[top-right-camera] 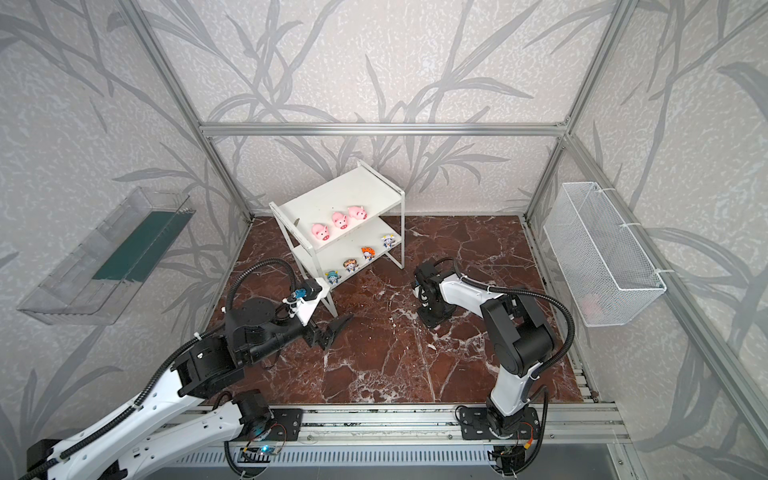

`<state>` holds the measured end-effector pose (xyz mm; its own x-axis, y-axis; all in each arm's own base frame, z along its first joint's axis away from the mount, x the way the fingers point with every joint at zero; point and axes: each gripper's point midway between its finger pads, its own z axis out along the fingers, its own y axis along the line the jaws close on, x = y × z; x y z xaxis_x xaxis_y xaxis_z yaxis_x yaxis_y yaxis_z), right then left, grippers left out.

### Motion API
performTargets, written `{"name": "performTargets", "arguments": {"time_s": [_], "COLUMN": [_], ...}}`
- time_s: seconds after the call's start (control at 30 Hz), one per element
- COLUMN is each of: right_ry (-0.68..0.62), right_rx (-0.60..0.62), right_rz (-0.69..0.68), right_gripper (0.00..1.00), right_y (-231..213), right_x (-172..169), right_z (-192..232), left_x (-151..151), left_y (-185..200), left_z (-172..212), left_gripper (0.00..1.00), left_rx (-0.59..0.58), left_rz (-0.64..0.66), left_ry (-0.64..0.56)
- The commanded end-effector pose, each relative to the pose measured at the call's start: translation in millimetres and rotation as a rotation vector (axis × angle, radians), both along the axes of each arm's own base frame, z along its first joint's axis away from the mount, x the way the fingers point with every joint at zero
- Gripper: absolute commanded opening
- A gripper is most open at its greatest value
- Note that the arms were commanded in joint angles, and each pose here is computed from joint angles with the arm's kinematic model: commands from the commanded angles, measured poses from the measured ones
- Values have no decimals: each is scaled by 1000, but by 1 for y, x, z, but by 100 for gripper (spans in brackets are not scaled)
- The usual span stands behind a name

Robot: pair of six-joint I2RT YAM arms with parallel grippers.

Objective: Place and organize the plastic toys onto the shelf
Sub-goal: 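Close the right gripper on the last pink pig and lift it, then carry the pink pig up to the top shelf with the right gripper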

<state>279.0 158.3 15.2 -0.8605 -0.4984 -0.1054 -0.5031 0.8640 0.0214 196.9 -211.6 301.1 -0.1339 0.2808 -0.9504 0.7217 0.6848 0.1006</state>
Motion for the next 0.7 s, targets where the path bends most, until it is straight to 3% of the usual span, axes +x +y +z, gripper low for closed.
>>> {"name": "performTargets", "arguments": {"time_s": [0.0, 0.27, 0.5, 0.67], "right_ry": [-42, -178, -536, -656], "right_rx": [39, 140, 394, 503], "right_rz": [8, 73, 188, 237], "right_gripper": [31, 29, 30, 30], "right_y": [2, 14, 58, 85], "right_x": [-4, 5, 52, 82], "right_z": [23, 115, 270, 335], "left_x": [-1, -21, -32, -32], "left_y": [-2, -17, -13, -12], "left_z": [4, -11, -13, -14], "left_gripper": [99, 99, 99, 99], "left_rx": [1, 81, 118, 114], "left_rz": [-18, -166, -208, -208], "left_ry": [-9, 92, 97, 80]}}
